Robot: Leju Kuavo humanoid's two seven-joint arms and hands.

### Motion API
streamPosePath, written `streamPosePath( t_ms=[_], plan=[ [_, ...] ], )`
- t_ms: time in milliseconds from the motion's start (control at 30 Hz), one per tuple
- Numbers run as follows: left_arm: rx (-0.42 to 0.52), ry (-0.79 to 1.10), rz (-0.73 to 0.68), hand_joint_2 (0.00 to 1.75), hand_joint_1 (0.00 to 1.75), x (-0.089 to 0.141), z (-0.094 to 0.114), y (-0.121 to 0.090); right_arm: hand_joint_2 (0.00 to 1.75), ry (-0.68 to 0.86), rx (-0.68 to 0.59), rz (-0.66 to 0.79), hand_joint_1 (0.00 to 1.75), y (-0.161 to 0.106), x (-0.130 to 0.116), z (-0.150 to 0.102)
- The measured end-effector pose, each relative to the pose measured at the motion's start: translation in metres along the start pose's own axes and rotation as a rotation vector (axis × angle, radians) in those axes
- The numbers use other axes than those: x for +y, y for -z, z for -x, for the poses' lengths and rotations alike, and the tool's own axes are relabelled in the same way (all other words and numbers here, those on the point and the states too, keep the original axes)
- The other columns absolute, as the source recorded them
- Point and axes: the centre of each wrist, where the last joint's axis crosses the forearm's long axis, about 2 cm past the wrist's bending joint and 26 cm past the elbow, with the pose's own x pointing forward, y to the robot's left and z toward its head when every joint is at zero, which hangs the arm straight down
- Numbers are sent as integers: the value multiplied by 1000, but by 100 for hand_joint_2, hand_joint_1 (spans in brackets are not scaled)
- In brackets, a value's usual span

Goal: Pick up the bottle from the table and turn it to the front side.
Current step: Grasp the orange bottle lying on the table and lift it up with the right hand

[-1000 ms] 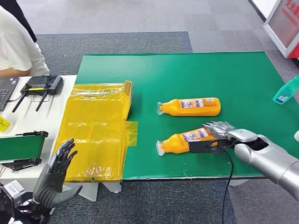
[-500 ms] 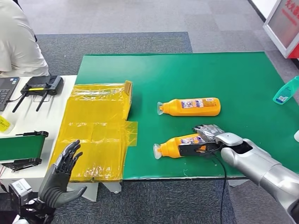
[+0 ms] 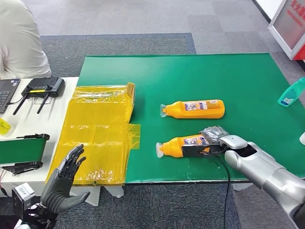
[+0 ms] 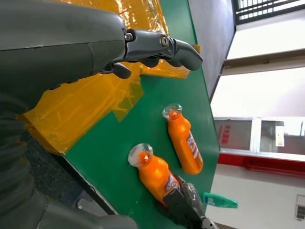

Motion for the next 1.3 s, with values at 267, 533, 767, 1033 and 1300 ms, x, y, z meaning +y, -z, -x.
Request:
streamPosePath(
  t_ms=[267, 533, 767, 1033, 1300],
  plan=[
    [10, -7, -4, 175, 0, -2, 1, -3, 175, 172, -147, 199, 175, -1, 20, -28],
    [-5, 32, -12, 175, 0, -28, -6, 14, 175, 564, -438, 630, 175, -20, 21, -138],
    [-79, 1, -10, 175, 0, -50, -21, 35, 175, 696, -485, 868, 175, -51, 10, -158],
    [-170, -137, -22, 175, 0, -66, -31, 60, 175, 723, -569, 1000, 175, -72, 12, -180],
    [-213, -183, -38, 175, 0, -72, -38, 76, 175, 738, -614, 1005, 175, -78, 19, -197]
  ],
)
